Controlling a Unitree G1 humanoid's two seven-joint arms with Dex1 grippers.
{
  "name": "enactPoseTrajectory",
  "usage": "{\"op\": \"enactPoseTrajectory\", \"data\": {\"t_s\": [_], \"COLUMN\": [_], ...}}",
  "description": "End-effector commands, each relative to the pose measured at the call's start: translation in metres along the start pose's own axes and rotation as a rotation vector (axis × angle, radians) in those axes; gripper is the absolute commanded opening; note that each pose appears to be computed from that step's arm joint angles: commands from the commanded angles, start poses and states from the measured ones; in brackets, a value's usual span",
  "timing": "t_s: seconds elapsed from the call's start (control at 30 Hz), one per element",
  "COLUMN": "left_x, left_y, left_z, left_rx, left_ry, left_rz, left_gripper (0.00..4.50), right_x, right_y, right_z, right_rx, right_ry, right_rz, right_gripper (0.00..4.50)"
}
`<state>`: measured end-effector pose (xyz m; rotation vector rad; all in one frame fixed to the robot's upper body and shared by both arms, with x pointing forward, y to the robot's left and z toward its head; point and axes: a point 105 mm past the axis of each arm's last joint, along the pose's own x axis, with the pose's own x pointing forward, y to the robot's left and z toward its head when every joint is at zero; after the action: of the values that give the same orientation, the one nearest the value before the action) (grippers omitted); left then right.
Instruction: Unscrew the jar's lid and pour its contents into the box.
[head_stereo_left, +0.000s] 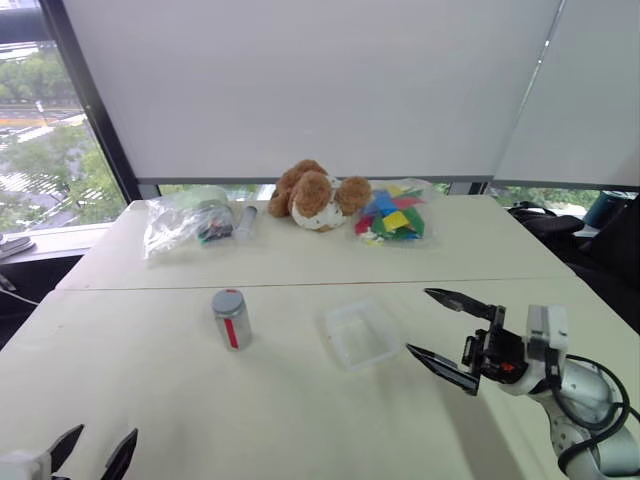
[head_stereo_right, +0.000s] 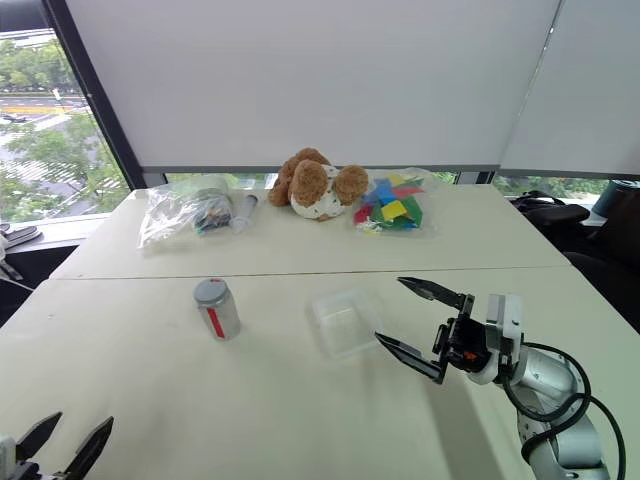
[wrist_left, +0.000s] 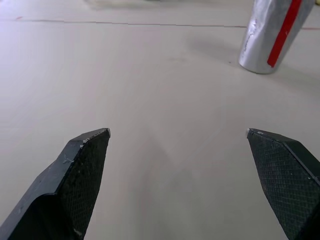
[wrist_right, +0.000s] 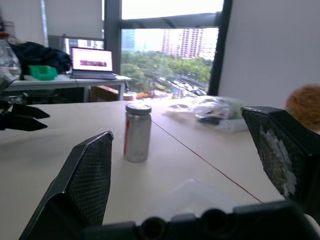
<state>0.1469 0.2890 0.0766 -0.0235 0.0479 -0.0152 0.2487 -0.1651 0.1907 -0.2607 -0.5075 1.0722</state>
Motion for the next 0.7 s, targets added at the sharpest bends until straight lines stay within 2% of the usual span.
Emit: {"op": "enactPoseTrajectory", "data": {"t_s": [0.03,0.2,0.4,0.47,0.7], "left_x": [0.012,0.038,0.071,0.078,0.115], "left_y": [-0.027,-0.062,-0.079,-0.083,-0.111], "left_z": [0.022,0.029,0.032,0.031,0.035], "left_rx": [0.043,0.011,0.07,0.042,0.009], "left_ry": [-0.095,-0.12,-0.143,-0.15,-0.183], "left_rz": [-0.027,-0.062,0.038,0.07,0.01], "left_gripper": [4.5,4.5,4.5,4.5,4.5], "right_x": [-0.001,-0.007,-0.014,-0.014,-0.012], "right_y": [0.0,-0.002,-0.002,-0.003,-0.002], "right_z": [0.003,-0.004,-0.008,-0.006,-0.002], "right_rx": [-0.032,-0.029,-0.02,-0.021,-0.017], "right_ry": [-0.01,0.023,0.053,0.057,0.072], "right_rz": [0.011,0.016,0.019,0.017,0.022], "right_gripper": [4.47,4.47,4.47,4.47,4.47]}}
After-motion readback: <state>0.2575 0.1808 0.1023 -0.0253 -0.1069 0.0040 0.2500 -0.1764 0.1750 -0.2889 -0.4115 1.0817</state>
